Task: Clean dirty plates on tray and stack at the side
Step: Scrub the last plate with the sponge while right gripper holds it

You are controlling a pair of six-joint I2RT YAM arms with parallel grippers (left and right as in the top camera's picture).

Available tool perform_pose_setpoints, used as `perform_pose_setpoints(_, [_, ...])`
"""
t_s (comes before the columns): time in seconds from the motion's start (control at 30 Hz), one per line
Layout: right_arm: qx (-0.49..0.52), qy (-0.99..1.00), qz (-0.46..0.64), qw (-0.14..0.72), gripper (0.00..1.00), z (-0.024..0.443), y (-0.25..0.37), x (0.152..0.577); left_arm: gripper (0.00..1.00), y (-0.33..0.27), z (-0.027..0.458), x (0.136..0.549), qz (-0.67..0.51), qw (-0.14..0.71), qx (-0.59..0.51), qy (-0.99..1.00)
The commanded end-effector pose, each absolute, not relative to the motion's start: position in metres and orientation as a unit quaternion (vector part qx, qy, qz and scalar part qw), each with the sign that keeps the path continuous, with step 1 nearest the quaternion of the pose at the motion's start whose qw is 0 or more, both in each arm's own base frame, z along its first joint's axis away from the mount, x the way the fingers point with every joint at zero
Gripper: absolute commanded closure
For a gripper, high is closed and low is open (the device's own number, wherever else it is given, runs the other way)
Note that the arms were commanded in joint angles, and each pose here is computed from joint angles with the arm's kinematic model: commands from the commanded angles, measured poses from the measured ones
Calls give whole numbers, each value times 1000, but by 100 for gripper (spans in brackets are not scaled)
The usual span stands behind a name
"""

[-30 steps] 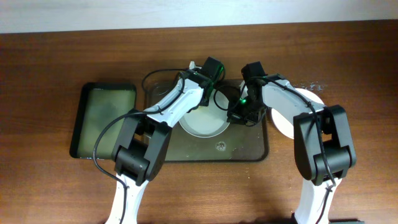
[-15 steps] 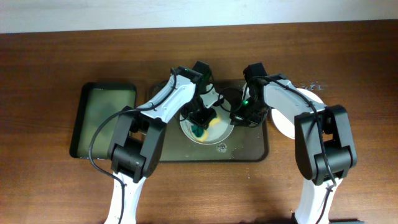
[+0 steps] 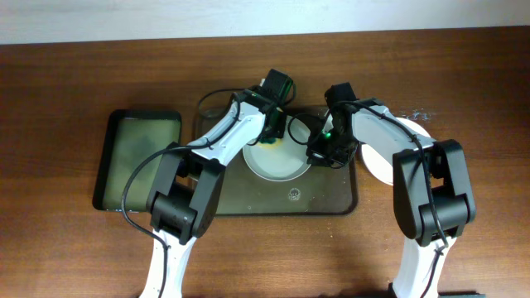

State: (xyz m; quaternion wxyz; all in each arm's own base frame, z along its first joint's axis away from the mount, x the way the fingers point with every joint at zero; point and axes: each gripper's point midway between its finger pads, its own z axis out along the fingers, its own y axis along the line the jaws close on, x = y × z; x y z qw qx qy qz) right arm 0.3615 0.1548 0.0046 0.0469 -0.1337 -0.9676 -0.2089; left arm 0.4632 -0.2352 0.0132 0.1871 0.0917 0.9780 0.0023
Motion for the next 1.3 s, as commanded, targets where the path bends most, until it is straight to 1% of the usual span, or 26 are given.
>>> perform_pose_setpoints(0.0, [-134, -973, -182, 56, 96, -7, 146, 355, 100, -153, 18, 482, 200, 249, -25, 947])
perform_pose_setpoints(0.07, [-134, -973, -182, 56, 96, -7, 146, 356, 100, -150, 15, 474, 208, 230, -18, 951])
perform_pose_setpoints(0.2, [-134, -973, -182, 56, 96, -7, 146, 355, 100, -164, -8, 427, 148, 109, 19, 983])
perform_pose_setpoints(0.23, [-134, -973, -182, 56, 96, -7, 146, 355, 100, -178, -16, 407, 101, 56, 56, 992])
perform_pose_setpoints(0.3, [-134, -973, -182, 56, 96, -7, 146, 356, 100, -206, -20, 378, 9, -16, 112, 994])
perform_pose_setpoints(0.4, [-134, -973, -182, 56, 96, -7, 146, 356, 100, -249, -11, 342, -139, -86, 195, 967])
perform_pose_setpoints(0.47, [-134, -973, -182, 56, 96, -7, 146, 355, 100, -267, 1, 321, -214, -121, 227, 943])
perform_pose_setpoints(0.57, [-134, -972, -182, 56, 96, -7, 146, 355, 100, -271, 8, 308, -238, -145, 228, 933])
perform_pose_setpoints(0.7, [-135, -972, -182, 58, 96, -7, 146, 354, 100, -268, 9, 303, -235, -157, 224, 933])
perform_pose_setpoints(0.8, [-135, -972, -182, 60, 96, -7, 146, 354, 100, -275, 13, 302, -256, -160, 220, 928])
perform_pose_setpoints(0.97, [-136, -972, -181, 63, 96, -7, 146, 352, 100, -282, 6, 324, -251, -114, 212, 938])
perform_pose_setpoints(1.07, [-136, -972, -180, 66, 96, -7, 146, 351, 100, -276, -9, 343, -216, -76, 218, 949])
perform_pose_setpoints(1.17, [-136, -972, -179, 67, 96, -7, 145, 350, 100, -264, -34, 362, -162, -46, 223, 960])
perform_pose_setpoints(1.27, [-136, -972, -179, 67, 96, -7, 145, 350, 100, -247, -58, 387, -95, -8, 191, 977])
